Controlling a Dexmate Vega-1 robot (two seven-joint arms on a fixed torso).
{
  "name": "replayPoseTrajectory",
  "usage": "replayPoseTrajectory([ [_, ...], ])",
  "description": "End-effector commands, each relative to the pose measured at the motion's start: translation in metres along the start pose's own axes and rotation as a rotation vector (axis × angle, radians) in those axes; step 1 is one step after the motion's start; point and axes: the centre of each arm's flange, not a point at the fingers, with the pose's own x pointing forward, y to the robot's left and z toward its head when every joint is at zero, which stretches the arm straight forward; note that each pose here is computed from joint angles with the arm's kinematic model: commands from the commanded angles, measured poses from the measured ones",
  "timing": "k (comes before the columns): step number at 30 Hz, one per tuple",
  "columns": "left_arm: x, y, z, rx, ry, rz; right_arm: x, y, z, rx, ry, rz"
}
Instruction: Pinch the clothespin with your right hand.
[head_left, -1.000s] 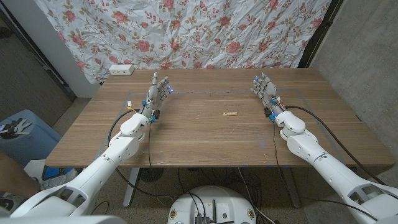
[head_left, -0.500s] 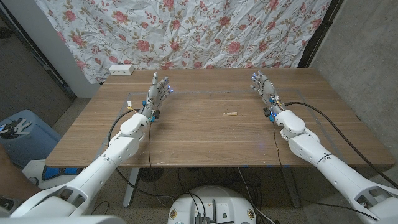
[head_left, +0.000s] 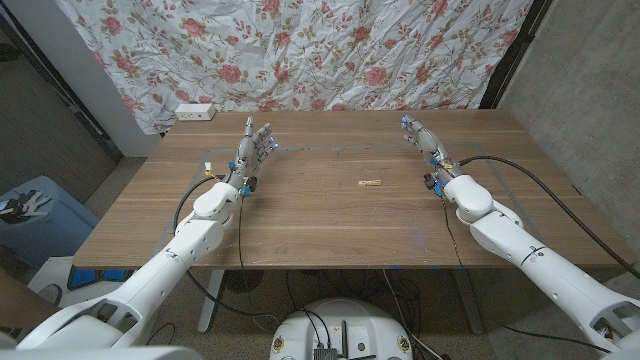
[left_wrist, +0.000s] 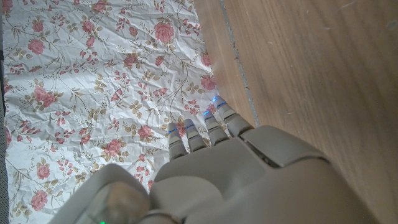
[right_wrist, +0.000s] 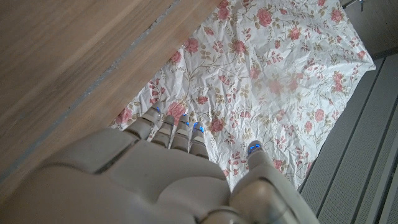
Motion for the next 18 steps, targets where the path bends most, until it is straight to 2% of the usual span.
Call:
replayPoseTrajectory([
  [1, 0.0, 0.0, 0.0, 0.0, 0.001, 0.0, -0.001, 0.003, 0.012, -0.202, -0.02, 0.023],
  [18, 0.0, 0.0, 0.0, 0.0, 0.001, 0.0, -0.004, 0.006, 0.034, -0.516, -0.038, 0.087],
])
